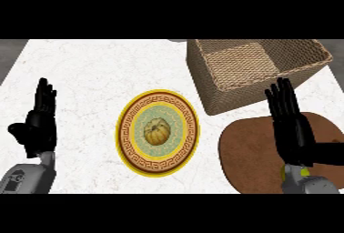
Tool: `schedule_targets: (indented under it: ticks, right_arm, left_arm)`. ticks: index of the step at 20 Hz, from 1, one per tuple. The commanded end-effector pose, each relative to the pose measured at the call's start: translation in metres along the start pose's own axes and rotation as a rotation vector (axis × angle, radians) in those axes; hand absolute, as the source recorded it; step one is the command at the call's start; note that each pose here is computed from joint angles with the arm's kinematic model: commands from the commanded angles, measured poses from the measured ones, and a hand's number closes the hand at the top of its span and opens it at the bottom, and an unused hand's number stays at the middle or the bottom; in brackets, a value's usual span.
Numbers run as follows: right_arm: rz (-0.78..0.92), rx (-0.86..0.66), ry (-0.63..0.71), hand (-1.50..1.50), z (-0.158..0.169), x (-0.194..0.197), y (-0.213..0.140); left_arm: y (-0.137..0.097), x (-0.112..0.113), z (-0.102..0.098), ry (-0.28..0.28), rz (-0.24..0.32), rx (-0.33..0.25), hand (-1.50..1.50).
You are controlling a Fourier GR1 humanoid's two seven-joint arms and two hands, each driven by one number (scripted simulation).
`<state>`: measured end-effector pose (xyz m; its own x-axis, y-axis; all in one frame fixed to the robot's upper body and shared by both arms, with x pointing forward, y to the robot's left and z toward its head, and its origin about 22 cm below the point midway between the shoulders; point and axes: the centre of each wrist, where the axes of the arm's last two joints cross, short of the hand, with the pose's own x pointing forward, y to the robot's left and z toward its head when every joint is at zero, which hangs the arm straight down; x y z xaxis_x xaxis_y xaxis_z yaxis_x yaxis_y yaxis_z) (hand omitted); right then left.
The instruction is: Pick the pear from the cutting board and place it in the basket
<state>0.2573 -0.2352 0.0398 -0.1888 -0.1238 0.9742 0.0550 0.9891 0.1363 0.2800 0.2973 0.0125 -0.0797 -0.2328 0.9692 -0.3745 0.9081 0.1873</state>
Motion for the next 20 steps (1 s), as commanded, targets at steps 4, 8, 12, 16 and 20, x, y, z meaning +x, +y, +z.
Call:
schedule_targets:
  ticks: [4, 8, 12, 16, 20]
  right_arm:
    - [-0.182, -0.026, -0.071, 1.50, -0.032, 0.044, -0.066]
    - [-0.161, 0.253, -0.113, 1.50, -0.039, 0.042, -0.060]
    - [-0.038, 0.179, -0.045, -1.50, -0.028, 0.039, -0.021]
    - [0.206, 0.099, 0.084, -1.50, -0.025, 0.052, -0.036]
    - [0.693, 0.015, 0.163, -1.50, -0.039, 0.104, -0.096]
  left_arm:
    - [0.003, -0.059, 0.054, 0.406, 0.005, -0.167, 0.00]
    - [-0.001, -0.071, 0.077, 0.613, -0.028, -0.352, 0.00]
    - [-0.003, -0.062, 0.088, 0.645, -0.031, -0.362, 0.00]
    - [0.031, -0.068, 0.080, 0.663, -0.038, -0.328, 0.00]
    - [0.019, -0.065, 0.083, 0.646, -0.028, -0.338, 0.00]
